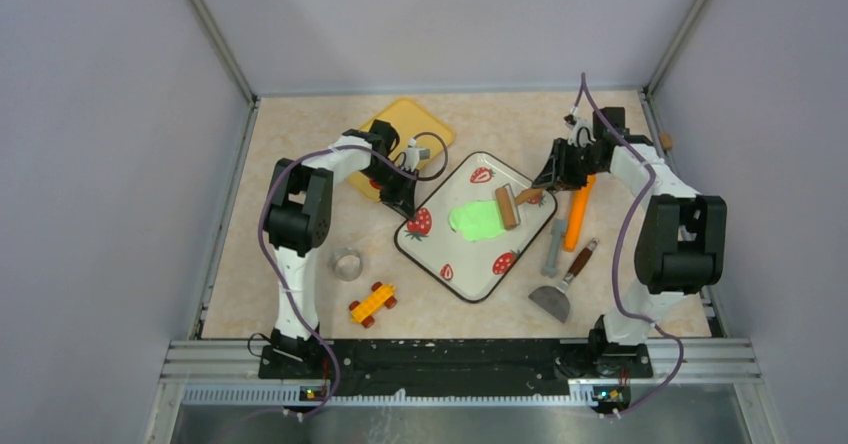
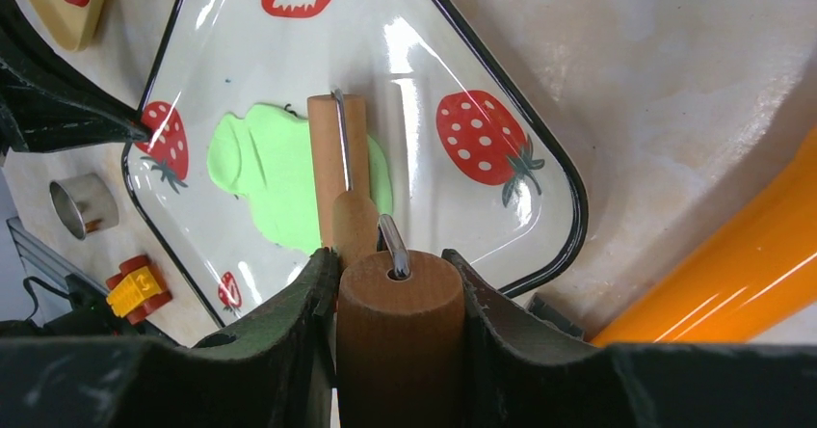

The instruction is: Roll out the dumpling wrappers from the dough

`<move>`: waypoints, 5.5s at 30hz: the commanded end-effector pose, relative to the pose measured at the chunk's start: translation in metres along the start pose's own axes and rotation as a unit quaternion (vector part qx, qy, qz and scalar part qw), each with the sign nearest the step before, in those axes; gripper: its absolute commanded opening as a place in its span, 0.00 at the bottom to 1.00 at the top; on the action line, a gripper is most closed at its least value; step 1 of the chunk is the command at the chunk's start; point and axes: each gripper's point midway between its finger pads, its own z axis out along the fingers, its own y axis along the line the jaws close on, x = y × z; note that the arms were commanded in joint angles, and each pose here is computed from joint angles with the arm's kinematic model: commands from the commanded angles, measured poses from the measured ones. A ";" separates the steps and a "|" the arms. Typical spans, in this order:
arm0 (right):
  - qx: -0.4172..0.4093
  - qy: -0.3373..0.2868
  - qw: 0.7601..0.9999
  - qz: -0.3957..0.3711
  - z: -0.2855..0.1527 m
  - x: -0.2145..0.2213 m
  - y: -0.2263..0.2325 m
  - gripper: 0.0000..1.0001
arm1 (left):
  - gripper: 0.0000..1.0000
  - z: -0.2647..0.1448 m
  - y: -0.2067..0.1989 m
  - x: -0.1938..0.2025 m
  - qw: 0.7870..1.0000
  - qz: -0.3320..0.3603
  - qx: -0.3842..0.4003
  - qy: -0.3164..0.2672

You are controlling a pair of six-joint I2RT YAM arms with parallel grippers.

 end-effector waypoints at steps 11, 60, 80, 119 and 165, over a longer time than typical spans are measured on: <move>0.233 0.024 0.971 -0.047 -0.022 0.012 -0.122 0.00 | 0.00 0.005 0.027 0.004 0.999 0.000 -0.046 0.010; -0.005 0.040 0.644 -0.764 -0.014 0.031 0.132 0.00 | 0.00 0.003 0.019 0.003 1.000 -0.005 -0.025 0.013; 0.031 0.046 0.689 -0.722 0.033 0.026 0.067 0.00 | 0.00 0.005 0.021 0.006 0.999 -0.003 -0.026 0.021; -0.014 0.055 0.618 -0.784 0.069 0.064 0.106 0.00 | 0.00 0.001 0.019 0.003 0.999 0.000 -0.026 0.019; -0.105 -0.021 0.654 -0.749 -0.053 0.121 0.157 0.00 | 0.00 0.004 0.030 0.012 0.999 -0.029 -0.017 0.027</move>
